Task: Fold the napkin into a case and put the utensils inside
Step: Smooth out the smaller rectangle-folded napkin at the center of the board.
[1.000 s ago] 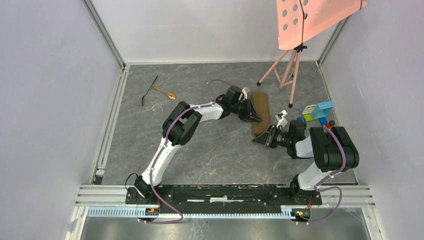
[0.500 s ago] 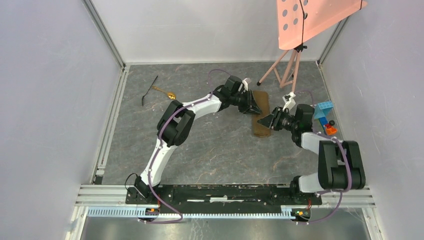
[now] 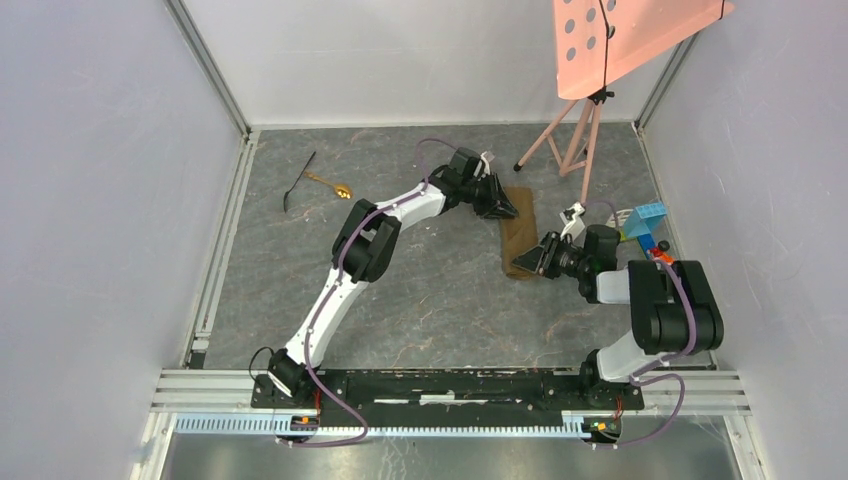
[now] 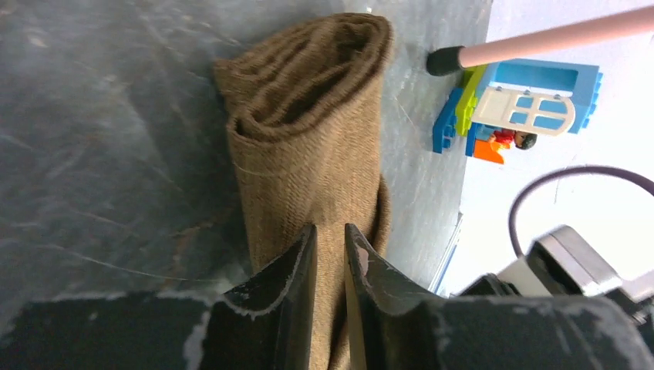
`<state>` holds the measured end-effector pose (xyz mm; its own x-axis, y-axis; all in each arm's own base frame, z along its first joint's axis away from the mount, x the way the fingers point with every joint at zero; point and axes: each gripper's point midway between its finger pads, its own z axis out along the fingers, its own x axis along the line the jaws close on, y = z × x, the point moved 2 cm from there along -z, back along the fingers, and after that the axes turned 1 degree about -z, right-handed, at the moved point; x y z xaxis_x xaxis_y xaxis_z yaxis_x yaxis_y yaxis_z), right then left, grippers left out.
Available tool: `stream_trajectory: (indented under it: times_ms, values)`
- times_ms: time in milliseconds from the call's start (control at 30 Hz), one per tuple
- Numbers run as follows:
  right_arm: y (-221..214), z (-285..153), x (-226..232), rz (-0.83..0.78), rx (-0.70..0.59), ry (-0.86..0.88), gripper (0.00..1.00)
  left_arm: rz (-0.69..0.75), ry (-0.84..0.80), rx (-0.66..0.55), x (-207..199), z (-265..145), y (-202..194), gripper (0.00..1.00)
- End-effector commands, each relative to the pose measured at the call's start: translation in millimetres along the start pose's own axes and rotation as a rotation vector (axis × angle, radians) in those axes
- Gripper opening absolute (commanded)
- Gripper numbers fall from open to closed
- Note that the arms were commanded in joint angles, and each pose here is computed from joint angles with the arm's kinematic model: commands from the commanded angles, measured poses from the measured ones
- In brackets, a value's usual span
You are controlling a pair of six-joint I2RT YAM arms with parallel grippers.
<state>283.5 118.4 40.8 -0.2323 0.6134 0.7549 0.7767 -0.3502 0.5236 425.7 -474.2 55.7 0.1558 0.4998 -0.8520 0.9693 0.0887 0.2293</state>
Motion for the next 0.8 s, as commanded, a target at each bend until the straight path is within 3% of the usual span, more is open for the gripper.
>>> stream_trajectory:
  times_ms: [0, 133, 367, 533, 633, 767]
  values:
    - [31.8, -8.7, 22.2, -0.082, -0.046, 0.014, 0.3, 0.018, -0.021, -0.044, -21.9, -12.5, 27.0, 0.28]
    - [42.1, -12.2, 19.9, -0.095, -0.065, -0.004, 0.32, 0.031, -0.038, -0.075, -30.0, -23.8, 39.5, 0.3]
    - [-4.0, -6.3, -23.6, -0.025, 0.011, -0.111, 0.31, -0.079, -0.049, -0.077, 5.3, -11.1, 46.2, 0.32]
    - [-5.8, -14.3, -27.9, -0.064, 0.018, -0.176, 0.31, -0.028, 0.002, -0.064, 1.7, -25.7, 47.1, 0.35]
    - [11.2, -18.8, -16.6, -0.137, 0.021, -0.196, 0.36, 0.066, 0.022, -0.077, -34.2, -64.2, 46.5, 0.47]
    - [36.9, -25.5, 21.3, -0.298, -0.02, -0.195, 0.59, 0.178, 0.086, -0.105, -66.7, -141.9, 38.4, 0.77]
